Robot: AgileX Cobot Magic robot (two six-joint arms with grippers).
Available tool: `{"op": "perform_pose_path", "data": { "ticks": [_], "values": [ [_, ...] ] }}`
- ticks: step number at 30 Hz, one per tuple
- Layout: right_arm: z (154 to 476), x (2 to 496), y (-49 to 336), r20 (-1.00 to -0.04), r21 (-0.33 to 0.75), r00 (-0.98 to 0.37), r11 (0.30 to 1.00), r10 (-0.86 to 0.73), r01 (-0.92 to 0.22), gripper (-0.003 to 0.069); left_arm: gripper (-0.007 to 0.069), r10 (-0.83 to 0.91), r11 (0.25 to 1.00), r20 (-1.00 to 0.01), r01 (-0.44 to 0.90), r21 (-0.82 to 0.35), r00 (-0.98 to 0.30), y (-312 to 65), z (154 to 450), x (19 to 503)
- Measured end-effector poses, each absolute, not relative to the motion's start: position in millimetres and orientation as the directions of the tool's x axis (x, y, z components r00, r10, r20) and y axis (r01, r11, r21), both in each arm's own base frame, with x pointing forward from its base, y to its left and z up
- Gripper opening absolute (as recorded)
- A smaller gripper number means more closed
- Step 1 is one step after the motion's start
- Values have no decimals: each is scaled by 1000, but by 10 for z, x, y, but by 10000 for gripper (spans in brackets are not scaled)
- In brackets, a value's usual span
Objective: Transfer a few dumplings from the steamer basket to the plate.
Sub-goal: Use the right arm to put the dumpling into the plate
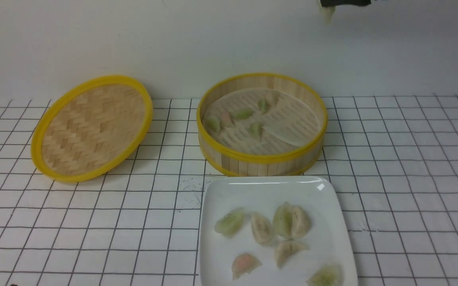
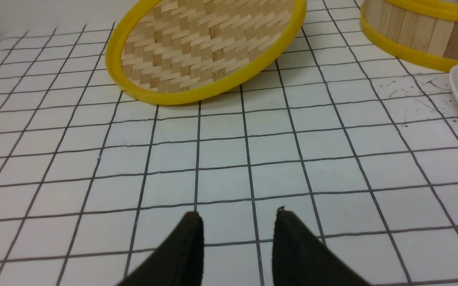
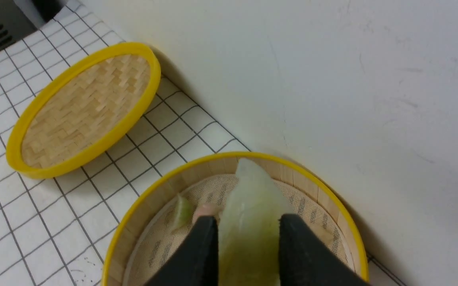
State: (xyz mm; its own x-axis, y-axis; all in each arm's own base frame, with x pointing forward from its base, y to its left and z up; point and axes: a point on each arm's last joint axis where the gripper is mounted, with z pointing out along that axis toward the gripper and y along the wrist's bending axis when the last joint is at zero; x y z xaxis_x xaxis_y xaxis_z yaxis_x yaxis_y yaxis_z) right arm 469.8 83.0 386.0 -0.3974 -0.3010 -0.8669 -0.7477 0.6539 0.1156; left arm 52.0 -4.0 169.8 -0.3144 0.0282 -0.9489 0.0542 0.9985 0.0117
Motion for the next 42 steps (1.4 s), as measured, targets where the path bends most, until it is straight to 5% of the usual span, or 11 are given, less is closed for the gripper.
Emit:
{"op": "perform_pose_path", "data": {
  "ticks": [14,22,42],
  "values": [
    [4034,4560,905,-847,172,-467,699,-255,-694,181,225,28,998,-949,54,12,-314,-40,1698,520],
    [3698,4610,901,-780,244,-567,708,-263,-663,181,225,28,998,-949,54,12,-314,-40,1698,520],
    [3619,4623,1005,-825,253,-497,611,-269,-750,181,225,28,998,-949,54,12,-314,-40,1698,520]
  ]
}}
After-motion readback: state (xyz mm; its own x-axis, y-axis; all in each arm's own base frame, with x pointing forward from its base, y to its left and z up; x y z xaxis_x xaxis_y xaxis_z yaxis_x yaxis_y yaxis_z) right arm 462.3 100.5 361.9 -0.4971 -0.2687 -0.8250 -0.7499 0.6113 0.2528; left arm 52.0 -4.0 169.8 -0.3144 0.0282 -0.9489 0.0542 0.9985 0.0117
